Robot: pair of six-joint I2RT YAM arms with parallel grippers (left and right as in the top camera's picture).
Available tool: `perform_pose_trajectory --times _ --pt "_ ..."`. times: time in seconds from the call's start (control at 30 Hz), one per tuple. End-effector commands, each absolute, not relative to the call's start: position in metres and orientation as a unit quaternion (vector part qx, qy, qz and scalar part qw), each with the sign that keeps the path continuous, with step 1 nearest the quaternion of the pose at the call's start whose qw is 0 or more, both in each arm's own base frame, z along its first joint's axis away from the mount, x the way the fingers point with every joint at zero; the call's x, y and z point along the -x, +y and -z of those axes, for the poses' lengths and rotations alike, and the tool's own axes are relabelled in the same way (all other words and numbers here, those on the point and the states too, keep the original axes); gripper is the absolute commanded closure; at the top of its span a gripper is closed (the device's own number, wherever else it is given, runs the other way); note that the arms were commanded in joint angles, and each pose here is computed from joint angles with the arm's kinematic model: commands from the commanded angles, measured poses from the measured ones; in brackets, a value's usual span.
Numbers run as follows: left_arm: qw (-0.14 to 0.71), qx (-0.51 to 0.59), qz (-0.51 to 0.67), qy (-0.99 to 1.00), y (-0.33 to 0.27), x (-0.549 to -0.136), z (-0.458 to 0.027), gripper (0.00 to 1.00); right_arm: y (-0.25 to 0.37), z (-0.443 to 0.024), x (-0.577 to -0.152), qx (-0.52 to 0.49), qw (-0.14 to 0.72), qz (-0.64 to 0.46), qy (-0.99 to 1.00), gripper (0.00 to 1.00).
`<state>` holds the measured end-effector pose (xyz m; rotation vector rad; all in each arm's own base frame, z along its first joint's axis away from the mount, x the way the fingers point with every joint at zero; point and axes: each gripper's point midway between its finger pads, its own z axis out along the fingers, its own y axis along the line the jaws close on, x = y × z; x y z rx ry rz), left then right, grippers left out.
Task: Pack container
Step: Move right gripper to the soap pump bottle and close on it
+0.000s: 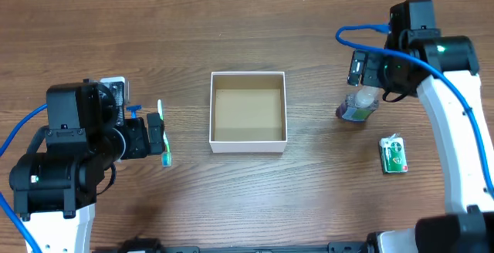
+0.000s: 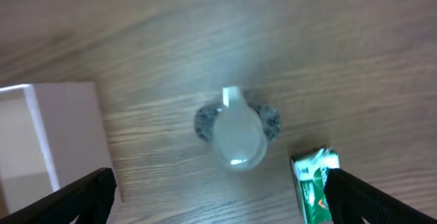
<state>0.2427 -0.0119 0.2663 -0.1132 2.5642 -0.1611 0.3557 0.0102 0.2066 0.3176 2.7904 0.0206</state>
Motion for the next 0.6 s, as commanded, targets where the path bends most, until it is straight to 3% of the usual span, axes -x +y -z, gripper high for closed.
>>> perform_pose_trajectory --times 0.0,0.57 --pt "0.292 0.023 0.066 0.954 -0.016 -0.245 -0.275 0.00 -0.004 -0.190 -0.353 -0.153 0.142 -0.008 0.978 0.00" --pt "0.294 0.023 0.066 0.953 -0.016 -0.245 -0.275 0.00 -0.003 -0.158 -0.352 -0.123 0.120 -0.044 0.984 0.00"
